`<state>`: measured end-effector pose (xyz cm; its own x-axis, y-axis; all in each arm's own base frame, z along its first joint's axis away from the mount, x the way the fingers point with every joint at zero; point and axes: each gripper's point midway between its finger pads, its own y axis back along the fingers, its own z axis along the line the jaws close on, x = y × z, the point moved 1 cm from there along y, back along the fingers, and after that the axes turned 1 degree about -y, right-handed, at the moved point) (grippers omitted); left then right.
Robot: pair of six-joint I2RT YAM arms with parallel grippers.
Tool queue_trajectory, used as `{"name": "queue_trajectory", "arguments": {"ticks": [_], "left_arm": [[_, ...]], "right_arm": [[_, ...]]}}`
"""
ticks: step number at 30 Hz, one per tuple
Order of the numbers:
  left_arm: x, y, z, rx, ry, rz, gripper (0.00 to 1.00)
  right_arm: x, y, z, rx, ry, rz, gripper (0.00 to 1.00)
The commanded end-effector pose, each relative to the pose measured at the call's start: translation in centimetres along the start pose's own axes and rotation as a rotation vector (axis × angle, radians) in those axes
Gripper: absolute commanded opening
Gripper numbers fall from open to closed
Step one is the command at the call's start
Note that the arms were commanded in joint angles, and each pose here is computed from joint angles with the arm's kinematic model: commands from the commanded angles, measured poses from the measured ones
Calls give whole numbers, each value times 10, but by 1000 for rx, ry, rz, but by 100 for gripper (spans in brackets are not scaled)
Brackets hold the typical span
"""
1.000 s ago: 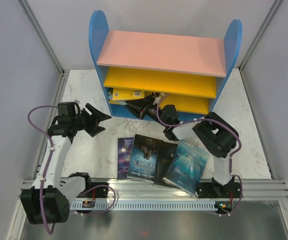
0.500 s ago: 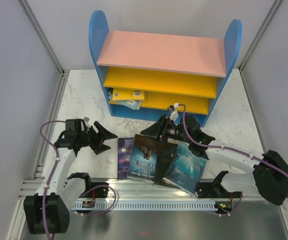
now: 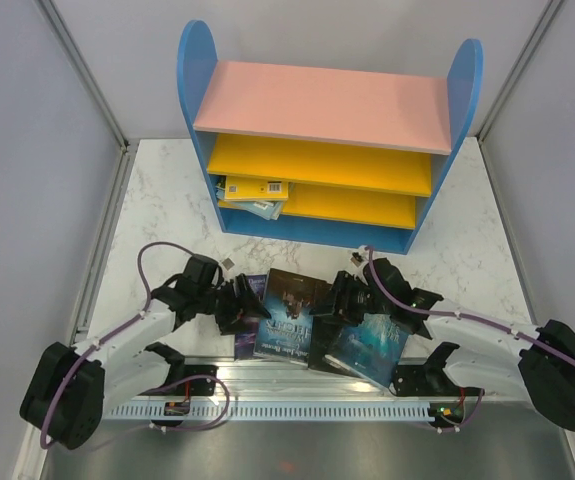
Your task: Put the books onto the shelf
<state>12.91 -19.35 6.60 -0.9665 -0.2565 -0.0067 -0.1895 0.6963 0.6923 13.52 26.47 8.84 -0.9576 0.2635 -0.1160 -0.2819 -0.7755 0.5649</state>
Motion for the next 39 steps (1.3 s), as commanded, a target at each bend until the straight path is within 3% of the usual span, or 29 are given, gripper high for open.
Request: {"name": "queue_trajectory", "arguments": {"ticks": [1, 6, 11, 14, 15, 16, 19, 21, 22, 24, 27, 30, 31, 34, 39], "left_arm": [[2, -14, 1, 13, 9, -18, 78], [17, -30, -2, 16, 7, 28, 77], [28, -43, -38, 132, -47, 67, 68], [33, -50, -51, 176, -50, 89, 46], [34, -52, -52, 175, -47, 93, 33], [35, -53, -52, 172, -42, 99, 3], [32, -44, -62, 192, -48, 74, 2], [26, -36, -52, 94, -60, 39, 2], [17, -22, -69, 118, -122, -15, 2], [8, -7, -57, 30, -112, -65, 2], [-16, 27, -63, 51, -102, -158, 2], [-44, 64, -79, 143, -69, -254, 2], [-46, 76, -94, 187, -85, -260, 2], [-50, 96, -121, 251, -107, -279, 2], [-48, 123, -158, 364, -124, -293, 2]], "right_arm": [[0, 3, -3, 11, 17, -13, 57], [4, 5, -11, 21, 0, -15, 57], [5, 5, -14, 28, -3, -10, 57], [5, 5, -12, 25, 0, -10, 57], [5, 5, -12, 22, -1, -8, 57], [4, 5, -10, 20, 2, -9, 57], [1, 7, -1, -2, 11, -20, 57], [-3, 12, 11, -33, 26, -37, 57], [-8, 14, 21, -48, 37, -58, 57], [-13, 23, 32, -65, 56, -90, 59], [-25, 34, 53, -114, 72, -154, 65], [-28, 37, 69, -163, 75, -160, 73], [-27, 37, 70, -167, 71, -151, 84], [-26, 33, 74, -185, 74, -132, 91], [-21, 29, 65, -202, 16, -122, 94]]}}
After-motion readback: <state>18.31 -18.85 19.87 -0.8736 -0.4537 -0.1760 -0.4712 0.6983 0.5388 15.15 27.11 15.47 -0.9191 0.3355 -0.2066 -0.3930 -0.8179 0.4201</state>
